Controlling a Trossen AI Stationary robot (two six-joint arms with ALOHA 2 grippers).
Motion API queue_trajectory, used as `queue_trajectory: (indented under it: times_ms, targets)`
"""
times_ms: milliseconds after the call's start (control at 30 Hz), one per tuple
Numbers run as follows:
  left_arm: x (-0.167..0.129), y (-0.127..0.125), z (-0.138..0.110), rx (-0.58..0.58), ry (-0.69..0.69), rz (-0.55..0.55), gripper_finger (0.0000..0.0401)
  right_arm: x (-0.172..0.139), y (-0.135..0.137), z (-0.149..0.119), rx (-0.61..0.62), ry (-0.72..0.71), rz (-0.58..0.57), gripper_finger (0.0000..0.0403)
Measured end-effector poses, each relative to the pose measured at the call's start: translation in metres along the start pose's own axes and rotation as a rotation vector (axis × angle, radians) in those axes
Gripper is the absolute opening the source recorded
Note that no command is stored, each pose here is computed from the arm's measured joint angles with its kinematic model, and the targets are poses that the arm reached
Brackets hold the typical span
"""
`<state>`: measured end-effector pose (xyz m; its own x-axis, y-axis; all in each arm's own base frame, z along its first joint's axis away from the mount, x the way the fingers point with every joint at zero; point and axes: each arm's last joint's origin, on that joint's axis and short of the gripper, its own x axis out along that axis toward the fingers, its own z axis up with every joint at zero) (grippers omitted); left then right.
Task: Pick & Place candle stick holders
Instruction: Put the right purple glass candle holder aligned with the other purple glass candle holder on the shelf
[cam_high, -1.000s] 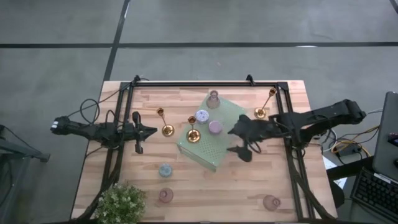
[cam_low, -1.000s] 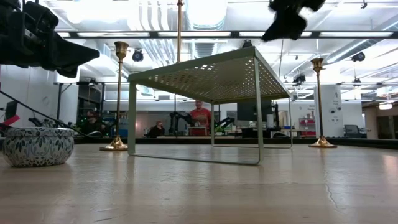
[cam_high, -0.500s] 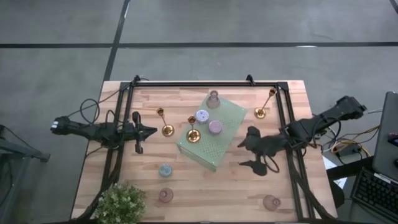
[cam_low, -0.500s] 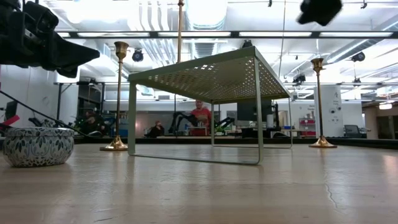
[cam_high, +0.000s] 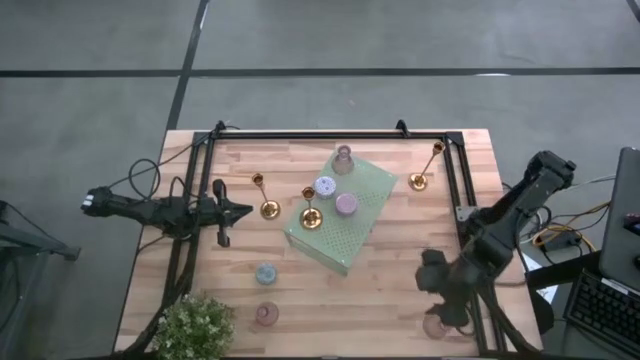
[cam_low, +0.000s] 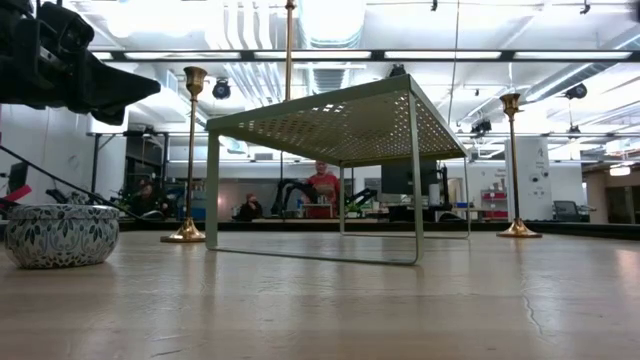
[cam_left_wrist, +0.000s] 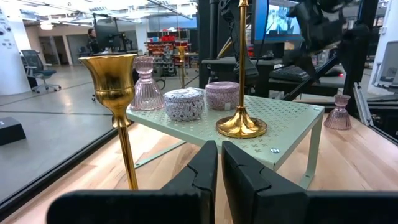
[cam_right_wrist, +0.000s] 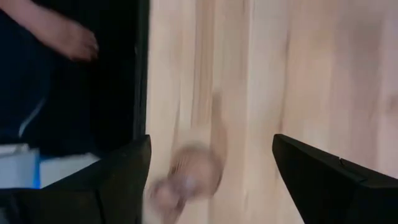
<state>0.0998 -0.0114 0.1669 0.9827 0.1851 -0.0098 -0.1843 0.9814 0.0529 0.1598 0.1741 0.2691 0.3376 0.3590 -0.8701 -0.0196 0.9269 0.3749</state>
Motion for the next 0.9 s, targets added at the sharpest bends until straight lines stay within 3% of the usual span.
queue_trajectory:
  times_ms: [133, 300, 533, 900]
  targets:
    - [0.0, 0.0, 0.0, 0.0, 0.0, -0.001, 0.0028, 0.012, 0.01, -0.02, 0.123, 0.158, -0.024, 0.0325]
    - [0.0, 0.0, 0.0, 0.0, 0.0, 0.0, 0.0028, 0.026, 0.02, -0.03, 0.195, 0.228, -0.049, 0.0324]
    - [0.0, 0.0, 0.0, 0.0, 0.0, 0.0, 0.0028, 0.044, 0.016, -0.035, 0.203, 0.297, -0.169, 0.0324]
    - [0.0, 0.0, 0.0, 0.0, 0.0, 0.0, 0.0028, 0.057, 0.016, -0.037, 0.204, 0.349, -0.213, 0.032]
